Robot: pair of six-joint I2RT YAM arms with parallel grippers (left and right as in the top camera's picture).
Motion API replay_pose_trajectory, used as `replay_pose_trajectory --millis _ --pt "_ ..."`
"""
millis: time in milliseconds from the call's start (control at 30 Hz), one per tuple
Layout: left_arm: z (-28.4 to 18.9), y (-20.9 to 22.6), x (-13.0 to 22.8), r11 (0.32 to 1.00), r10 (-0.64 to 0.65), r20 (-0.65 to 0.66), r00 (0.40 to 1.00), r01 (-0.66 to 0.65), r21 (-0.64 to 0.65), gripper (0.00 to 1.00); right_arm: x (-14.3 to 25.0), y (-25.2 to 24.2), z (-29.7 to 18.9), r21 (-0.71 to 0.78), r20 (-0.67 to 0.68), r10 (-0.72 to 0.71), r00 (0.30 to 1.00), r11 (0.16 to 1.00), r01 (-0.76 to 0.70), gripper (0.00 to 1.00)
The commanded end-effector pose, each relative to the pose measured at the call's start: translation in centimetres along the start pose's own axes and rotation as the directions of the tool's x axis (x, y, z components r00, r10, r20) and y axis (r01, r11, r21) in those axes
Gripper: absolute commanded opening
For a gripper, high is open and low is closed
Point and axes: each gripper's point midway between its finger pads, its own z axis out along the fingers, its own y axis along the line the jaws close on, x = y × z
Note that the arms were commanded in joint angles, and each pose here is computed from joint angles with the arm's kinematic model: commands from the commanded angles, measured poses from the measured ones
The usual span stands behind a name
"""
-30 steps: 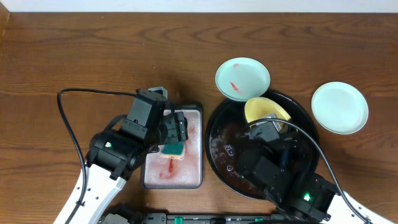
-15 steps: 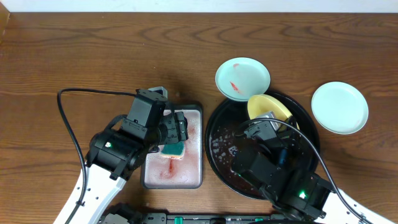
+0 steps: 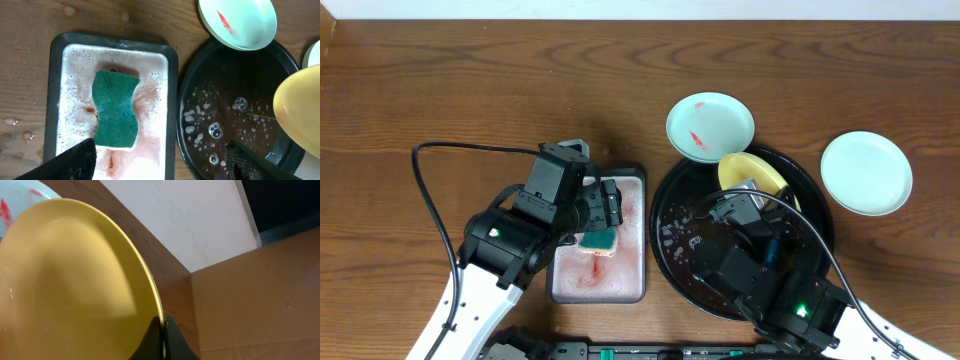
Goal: Clean dirty plates on tray and stack at the side
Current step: 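Tilt the yellow plate up and grasp its rim with the right gripper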
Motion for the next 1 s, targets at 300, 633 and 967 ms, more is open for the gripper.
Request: replay_pose_trajectory --millis 300,633,967 --pt "-0.1 0.1 -0.17 1.0 0.005 0.004 1.0 -0.005 -0.003 0.83 -0.51 -1.35 0.0 0.046 0.002 0.024 1.0 0.999 -0.024 0.01" --pt "-0.1 0.1 -0.17 1.0 0.005 0.004 1.0 -0.005 -0.003 0.83 -0.49 -1.46 0.12 0.05 -0.002 0.034 0.999 0.998 -0.034 0.01" --pt "-0.1 0.1 -0.17 1.0 0.005 0.004 1.0 -0.005 -0.003 0.83 -0.49 -1.46 0.12 0.05 -0.002 0.034 0.999 0.998 -0.033 0.01"
